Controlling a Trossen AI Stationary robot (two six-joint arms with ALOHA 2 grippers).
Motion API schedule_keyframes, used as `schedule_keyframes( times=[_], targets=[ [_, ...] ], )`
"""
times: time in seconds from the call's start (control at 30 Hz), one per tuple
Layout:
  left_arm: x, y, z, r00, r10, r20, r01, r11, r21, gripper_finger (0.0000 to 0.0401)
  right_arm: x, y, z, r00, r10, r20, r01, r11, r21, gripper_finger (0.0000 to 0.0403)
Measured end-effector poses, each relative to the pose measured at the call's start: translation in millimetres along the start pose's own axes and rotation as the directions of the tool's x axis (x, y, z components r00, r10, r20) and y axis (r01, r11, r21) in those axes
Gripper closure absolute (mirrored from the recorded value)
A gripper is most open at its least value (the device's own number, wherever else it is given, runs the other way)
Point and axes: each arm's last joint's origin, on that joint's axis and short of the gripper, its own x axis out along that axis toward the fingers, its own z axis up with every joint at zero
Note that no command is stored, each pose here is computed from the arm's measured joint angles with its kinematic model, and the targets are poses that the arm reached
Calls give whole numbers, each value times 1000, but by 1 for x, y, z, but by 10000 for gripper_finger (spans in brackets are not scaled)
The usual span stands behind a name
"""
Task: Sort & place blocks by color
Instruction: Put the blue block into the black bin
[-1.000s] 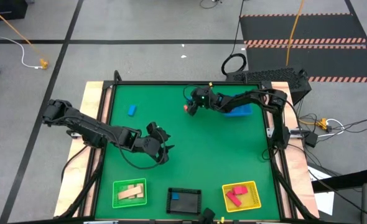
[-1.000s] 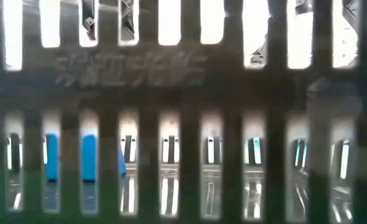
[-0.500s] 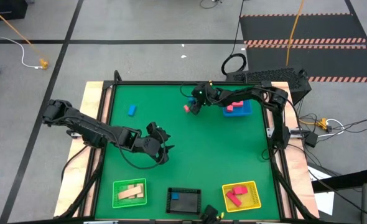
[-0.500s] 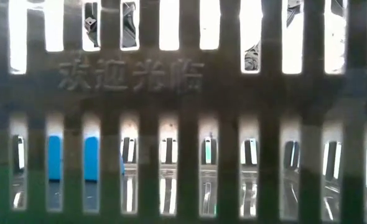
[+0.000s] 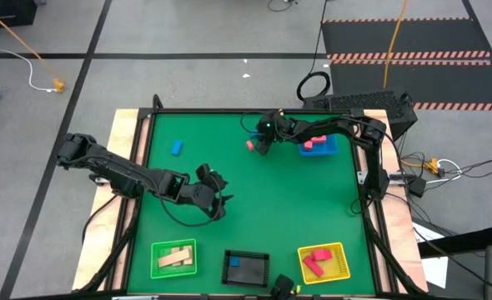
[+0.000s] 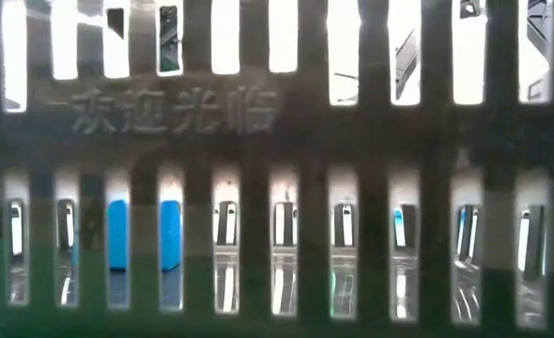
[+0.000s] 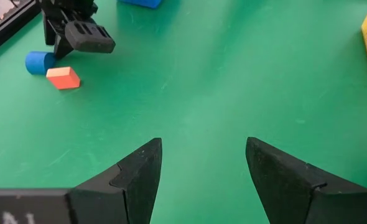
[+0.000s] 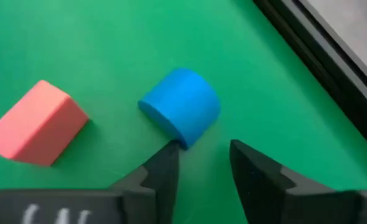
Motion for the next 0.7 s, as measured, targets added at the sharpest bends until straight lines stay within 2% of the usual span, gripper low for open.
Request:
schedule_keyframes(
  times=[0.07, 0.17, 0.33, 0.53, 0.7],
  targets=[
    [0, 1, -1, 1000, 6, -13, -6, 1000, 7, 167, 0, 0, 0, 1000, -2, 0, 2, 999, 32, 243],
    [0, 1, -2, 1000, 12, -24, -12, 1000, 12, 167, -2, -1, 0, 1000, -5, -6, 6, 989, 148, 208],
    [0, 2, -3, 999, 16, -33, -16, 1000, 17, 167, -7, -2, 4, 1000, -5, 7, 3, 939, 343, 169],
    [0, 2, -3, 999, 16, -33, -15, 999, 30, 167, -9, 1, 13, 996, -4, 95, -45, 862, 505, 156],
    [0, 2, -3, 999, 16, -32, -15, 999, 33, 167, -10, 3, 18, 989, -5, 150, -80, 827, 556, 156]
  ],
)
